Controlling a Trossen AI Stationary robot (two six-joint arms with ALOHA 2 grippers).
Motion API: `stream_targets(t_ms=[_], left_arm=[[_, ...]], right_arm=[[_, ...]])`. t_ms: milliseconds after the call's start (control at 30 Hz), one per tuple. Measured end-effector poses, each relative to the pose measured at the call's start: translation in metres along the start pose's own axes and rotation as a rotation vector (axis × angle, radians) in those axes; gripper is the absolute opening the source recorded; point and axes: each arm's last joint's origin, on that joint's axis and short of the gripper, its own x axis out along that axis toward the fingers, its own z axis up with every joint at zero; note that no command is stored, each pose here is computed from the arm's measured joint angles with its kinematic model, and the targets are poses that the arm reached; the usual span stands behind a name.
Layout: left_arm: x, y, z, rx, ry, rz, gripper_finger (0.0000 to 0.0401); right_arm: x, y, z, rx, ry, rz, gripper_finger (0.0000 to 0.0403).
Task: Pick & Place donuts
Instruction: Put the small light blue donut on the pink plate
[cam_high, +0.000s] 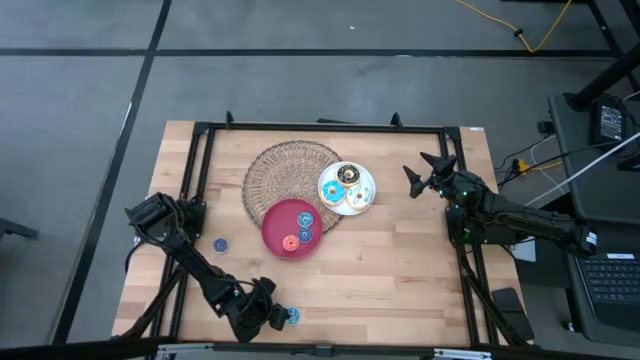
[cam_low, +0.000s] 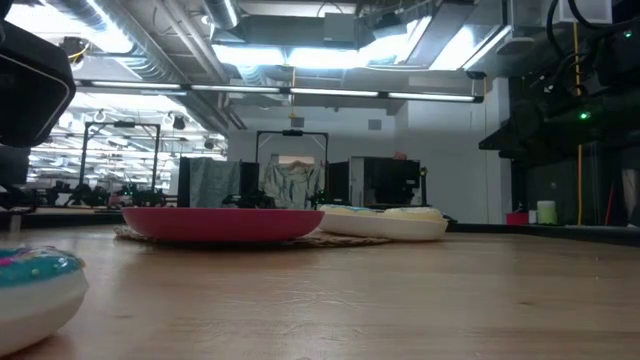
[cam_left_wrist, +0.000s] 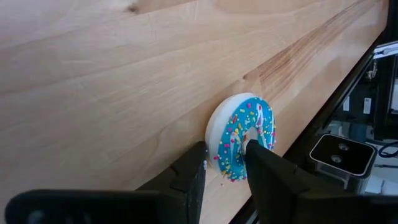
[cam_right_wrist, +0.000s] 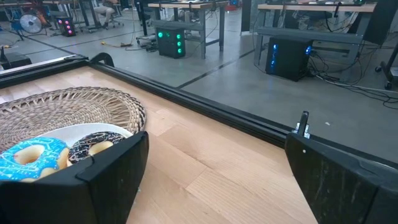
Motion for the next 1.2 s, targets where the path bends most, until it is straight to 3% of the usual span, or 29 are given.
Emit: stream_targets(t_ms=[300, 1200], left_arm=[[-0.0068, -0.0078, 0.0027, -0.010, -0.040, -0.047, 0.0102], [-0.0081, -0.0076, 0.0036, 0.011, -0.041, -0.035, 0.0089]], right_arm=[[0.0000, 0.0000, 0.0000, 0.000, 0.000, 0.000, 0.0376], [0.0000, 0.0000, 0.0000, 0.000, 0.000, 0.000, 0.0376]])
